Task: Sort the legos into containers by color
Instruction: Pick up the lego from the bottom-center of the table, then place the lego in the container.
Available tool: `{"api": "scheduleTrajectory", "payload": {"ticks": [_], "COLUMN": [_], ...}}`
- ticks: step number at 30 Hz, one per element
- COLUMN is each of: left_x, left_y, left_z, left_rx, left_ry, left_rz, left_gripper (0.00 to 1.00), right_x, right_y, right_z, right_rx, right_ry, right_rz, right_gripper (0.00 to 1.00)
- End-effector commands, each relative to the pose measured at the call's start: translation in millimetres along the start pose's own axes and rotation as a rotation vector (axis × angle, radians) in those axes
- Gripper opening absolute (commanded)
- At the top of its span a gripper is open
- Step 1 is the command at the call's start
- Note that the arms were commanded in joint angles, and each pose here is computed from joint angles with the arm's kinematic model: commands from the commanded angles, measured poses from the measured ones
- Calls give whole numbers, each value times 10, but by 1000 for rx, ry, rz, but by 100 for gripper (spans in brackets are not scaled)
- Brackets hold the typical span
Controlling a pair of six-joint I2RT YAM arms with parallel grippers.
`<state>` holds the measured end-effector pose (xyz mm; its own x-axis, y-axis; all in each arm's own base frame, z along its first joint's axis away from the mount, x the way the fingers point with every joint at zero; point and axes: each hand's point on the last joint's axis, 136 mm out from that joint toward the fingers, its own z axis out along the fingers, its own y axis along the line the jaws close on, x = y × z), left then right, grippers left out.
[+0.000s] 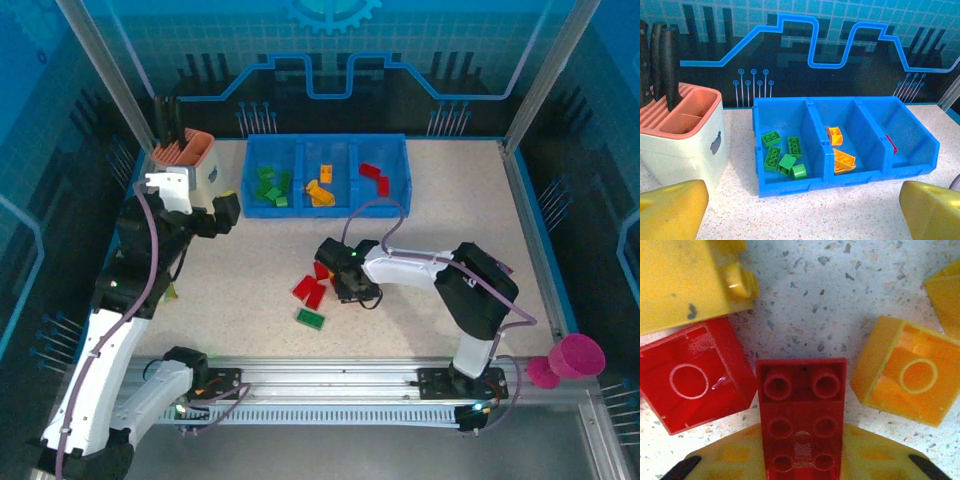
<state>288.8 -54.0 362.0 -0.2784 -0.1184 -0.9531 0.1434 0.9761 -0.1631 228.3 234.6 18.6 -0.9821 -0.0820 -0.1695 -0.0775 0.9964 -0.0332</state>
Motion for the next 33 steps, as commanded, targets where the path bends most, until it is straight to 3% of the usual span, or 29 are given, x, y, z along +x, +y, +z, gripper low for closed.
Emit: {"api": "scheduleTrajectory", "payload": {"ticks": [1,7,14,20,24,27,33], "left_x": [12,45,89,162,251,509,1049], "left_y": [29,38,55,167,182,202,173], "left_z": [31,79,115,210,237,321,380], "left_rx": [-8,-12,-21,-94,-112,-136,-159], "left_ry": [-3,11,32,129,169,280,449], "left_rz": [3,9,19,0,-122,-202,-348], "left_gripper": [99,99,99,99,96,92,97], "right_x": [69,-146,-1226,-2105,-2565,-2792,-3031], "right_y": [-87,-521,-867,-1111,-1152,-1174,-1203], "right_z": [-60,-759,-1088,-957,-796,-544,-181], "right_rx": [11,24,-10,4,-3,-10,-52], "right_ry": [38,-42,-255,-329,-340,-309,-273], "right_rz": [-69,-141,-138,-130,-146,-164,-157], "right_gripper": [25,21,21,21,21,22,23]}}
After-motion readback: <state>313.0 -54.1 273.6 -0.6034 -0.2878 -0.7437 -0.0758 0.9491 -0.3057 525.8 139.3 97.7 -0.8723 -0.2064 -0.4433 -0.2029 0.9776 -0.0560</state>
